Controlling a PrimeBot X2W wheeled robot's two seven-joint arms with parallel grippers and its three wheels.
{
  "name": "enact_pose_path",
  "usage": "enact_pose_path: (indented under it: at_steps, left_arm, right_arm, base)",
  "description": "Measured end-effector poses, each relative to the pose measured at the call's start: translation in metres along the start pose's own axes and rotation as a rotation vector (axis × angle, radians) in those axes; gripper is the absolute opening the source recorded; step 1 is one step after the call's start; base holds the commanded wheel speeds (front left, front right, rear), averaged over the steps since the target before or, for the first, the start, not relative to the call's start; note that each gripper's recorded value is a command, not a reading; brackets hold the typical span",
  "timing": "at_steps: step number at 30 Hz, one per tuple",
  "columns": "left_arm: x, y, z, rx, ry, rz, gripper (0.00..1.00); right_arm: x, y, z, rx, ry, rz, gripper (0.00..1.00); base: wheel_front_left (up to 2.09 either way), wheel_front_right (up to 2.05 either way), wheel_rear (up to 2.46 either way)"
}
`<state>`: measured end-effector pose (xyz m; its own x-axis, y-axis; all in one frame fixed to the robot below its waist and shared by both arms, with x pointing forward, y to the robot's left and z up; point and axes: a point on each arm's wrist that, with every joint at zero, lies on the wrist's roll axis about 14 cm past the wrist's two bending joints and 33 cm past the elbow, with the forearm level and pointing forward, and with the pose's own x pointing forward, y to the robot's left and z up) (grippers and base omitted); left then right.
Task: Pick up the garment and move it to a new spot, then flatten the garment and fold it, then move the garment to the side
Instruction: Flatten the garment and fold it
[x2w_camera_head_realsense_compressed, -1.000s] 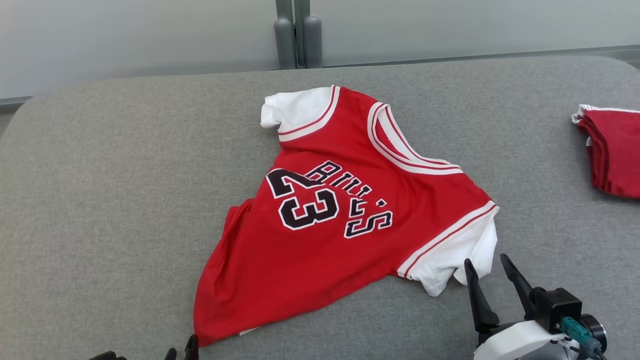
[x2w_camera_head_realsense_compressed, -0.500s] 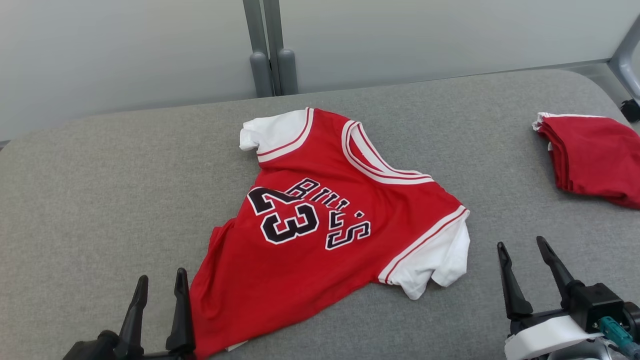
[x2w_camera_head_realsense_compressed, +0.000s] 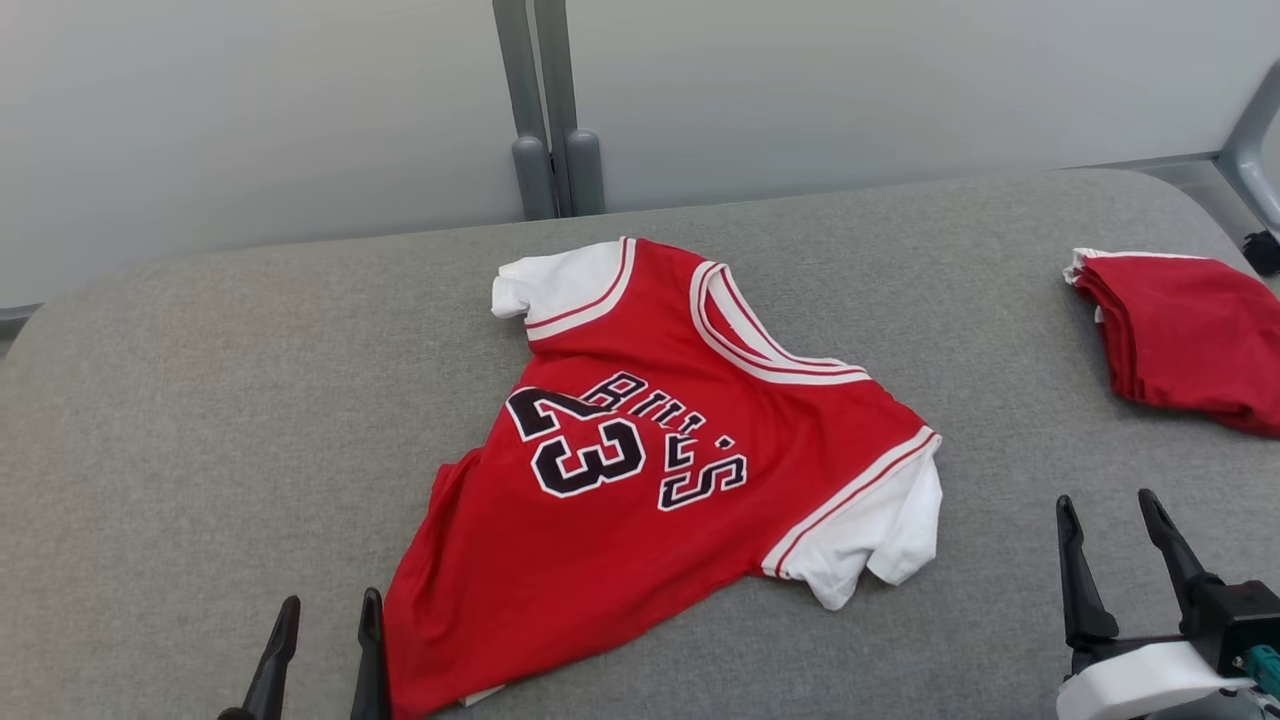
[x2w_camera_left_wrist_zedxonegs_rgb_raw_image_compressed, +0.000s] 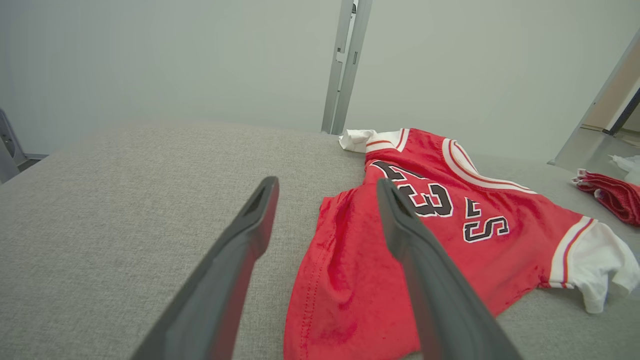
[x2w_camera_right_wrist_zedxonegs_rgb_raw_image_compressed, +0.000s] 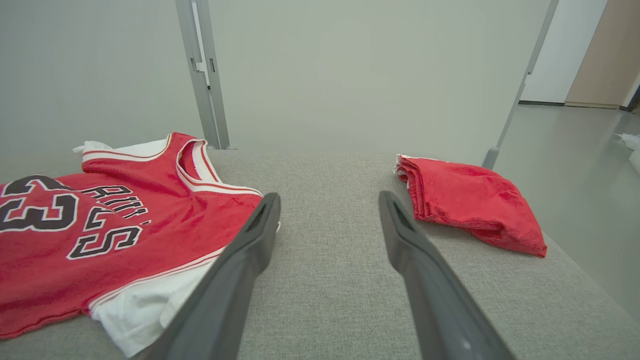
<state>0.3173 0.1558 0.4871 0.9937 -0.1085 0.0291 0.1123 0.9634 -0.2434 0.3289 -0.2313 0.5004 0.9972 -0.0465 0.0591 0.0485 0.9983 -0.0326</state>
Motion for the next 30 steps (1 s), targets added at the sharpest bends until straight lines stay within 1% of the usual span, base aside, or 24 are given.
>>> enact_pose_path:
  at_steps: [4,14,16,18,20,22,24,27,28,29,30]
  left_arm:
    - [-0.002,0.0,0.005,-0.021,-0.02,0.007,1.0]
    - [0.003,-0.006,0.013,-0.024,-0.045,-0.012,1.0]
    - [0.005,-0.012,0.014,-0.018,-0.049,-0.031,1.0]
    - [0.006,-0.014,0.014,-0.014,-0.05,-0.037,1.0]
    - [0.007,-0.012,0.019,-0.037,-0.065,-0.03,1.0]
    - [0.008,-0.012,0.019,-0.039,-0.066,-0.03,1.0]
    - [0.006,-0.013,0.003,-0.033,-0.017,-0.032,1.0]
    - [-0.005,-0.003,-0.036,-0.03,0.11,0.003,1.0]
    - [-0.011,0.0,-0.052,-0.023,0.174,0.013,1.0]
    - [-0.016,0.005,-0.065,-0.023,0.228,0.031,1.0]
    - [-0.017,0.008,-0.072,-0.026,0.255,0.044,1.0]
  right_arm:
    - [0.002,0.007,-0.004,0.013,0.009,0.011,1.0]
    - [0.003,0.016,-0.007,0.025,0.02,0.031,1.0]
    - [0.003,0.019,-0.009,0.027,0.027,0.038,1.0]
    - [0.004,0.019,-0.009,0.047,0.024,0.032,1.0]
    - [0.008,0.028,-0.009,0.061,0.023,0.055,1.0]
    - [0.014,0.038,-0.005,0.079,0.011,0.077,1.0]
    - [0.02,0.047,-0.013,0.083,0.048,0.105,1.0]
    - [0.028,0.064,-0.031,0.061,0.175,0.164,1.0]
    - [0.031,0.069,-0.034,0.051,0.212,0.18,1.0]
    - [0.035,0.07,-0.038,0.051,0.244,0.182,1.0]
    - [0.037,0.07,-0.045,0.027,0.293,0.188,1.0]
  base:
    - [0.0,0.0,0.0]
    - [0.0,0.0,0.0]
    - [0.0,0.0,0.0]
    - [0.0,0.0,0.0]
    - [0.0,0.0,0.0]
    - [0.0,0.0,0.0]
    - [0.0,0.0,0.0]
    - [0.0,0.0,0.0]
    - [0.0,0.0,0.0]
    - [0.0,0.0,0.0]
    - [0.0,0.0,0.0]
